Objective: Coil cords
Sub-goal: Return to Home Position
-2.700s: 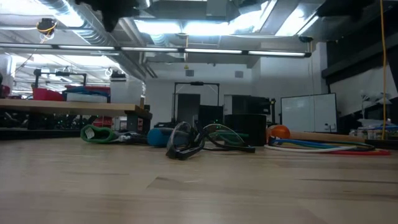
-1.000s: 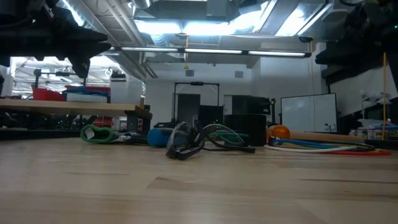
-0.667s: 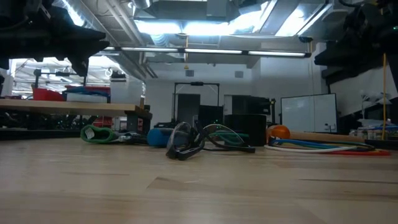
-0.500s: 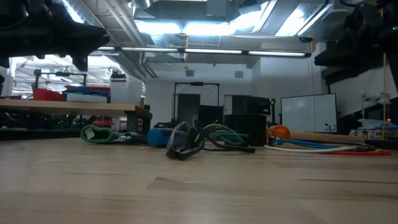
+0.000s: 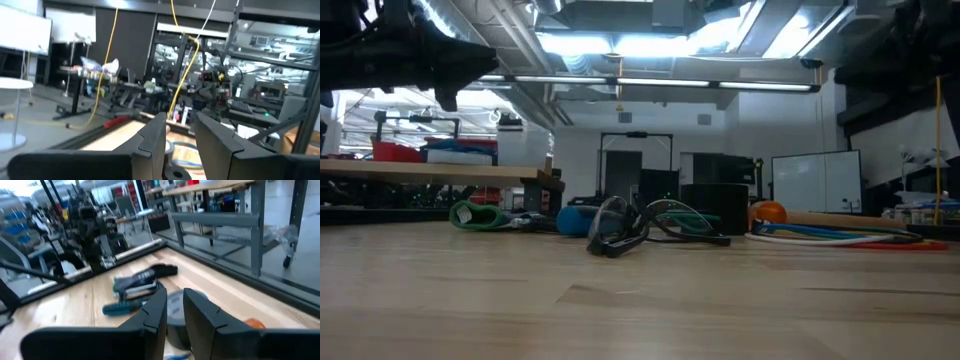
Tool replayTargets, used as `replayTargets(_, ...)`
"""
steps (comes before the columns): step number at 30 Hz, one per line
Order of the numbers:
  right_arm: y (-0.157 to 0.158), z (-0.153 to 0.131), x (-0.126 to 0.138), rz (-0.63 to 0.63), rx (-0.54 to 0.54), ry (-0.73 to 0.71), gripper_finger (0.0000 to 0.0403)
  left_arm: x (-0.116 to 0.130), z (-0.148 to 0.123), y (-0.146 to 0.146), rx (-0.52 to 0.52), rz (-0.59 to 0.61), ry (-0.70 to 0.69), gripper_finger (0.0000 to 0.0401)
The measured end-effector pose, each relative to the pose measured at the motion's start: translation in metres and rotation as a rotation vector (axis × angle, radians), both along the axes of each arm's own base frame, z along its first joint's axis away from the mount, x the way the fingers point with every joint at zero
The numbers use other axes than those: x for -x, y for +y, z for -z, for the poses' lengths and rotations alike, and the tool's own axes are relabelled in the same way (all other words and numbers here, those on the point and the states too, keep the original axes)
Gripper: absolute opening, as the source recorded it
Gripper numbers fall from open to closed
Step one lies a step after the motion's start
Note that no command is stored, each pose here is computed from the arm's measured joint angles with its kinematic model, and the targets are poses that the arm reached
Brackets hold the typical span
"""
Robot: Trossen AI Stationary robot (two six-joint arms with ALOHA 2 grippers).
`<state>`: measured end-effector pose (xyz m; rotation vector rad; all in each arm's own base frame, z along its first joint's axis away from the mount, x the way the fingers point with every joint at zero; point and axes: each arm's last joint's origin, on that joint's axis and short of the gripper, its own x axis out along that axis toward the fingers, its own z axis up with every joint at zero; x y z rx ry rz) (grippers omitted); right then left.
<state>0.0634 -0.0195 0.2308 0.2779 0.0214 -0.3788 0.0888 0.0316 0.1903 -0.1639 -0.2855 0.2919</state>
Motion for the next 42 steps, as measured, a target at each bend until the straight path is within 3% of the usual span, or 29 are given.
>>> replayTargets(16,0.004,-0.03,0.016,-0.001,0.097,-0.029,0.0067,-0.001,0.004,0.0,0.038,0.006,0.038,0.0093)
replayTargets(31,-0.001,0.007,-0.002,0.02,0.01,0.033,0.0067,-0.001,0.006,0.0,0.061,0.01,0.047,0.0093)
replayTargets(42,-0.004,0.039,-0.02,-0.015,0.011,0.002,0.0067,-0.001,0.006,0.0,0.068,0.012,0.044,0.0093)
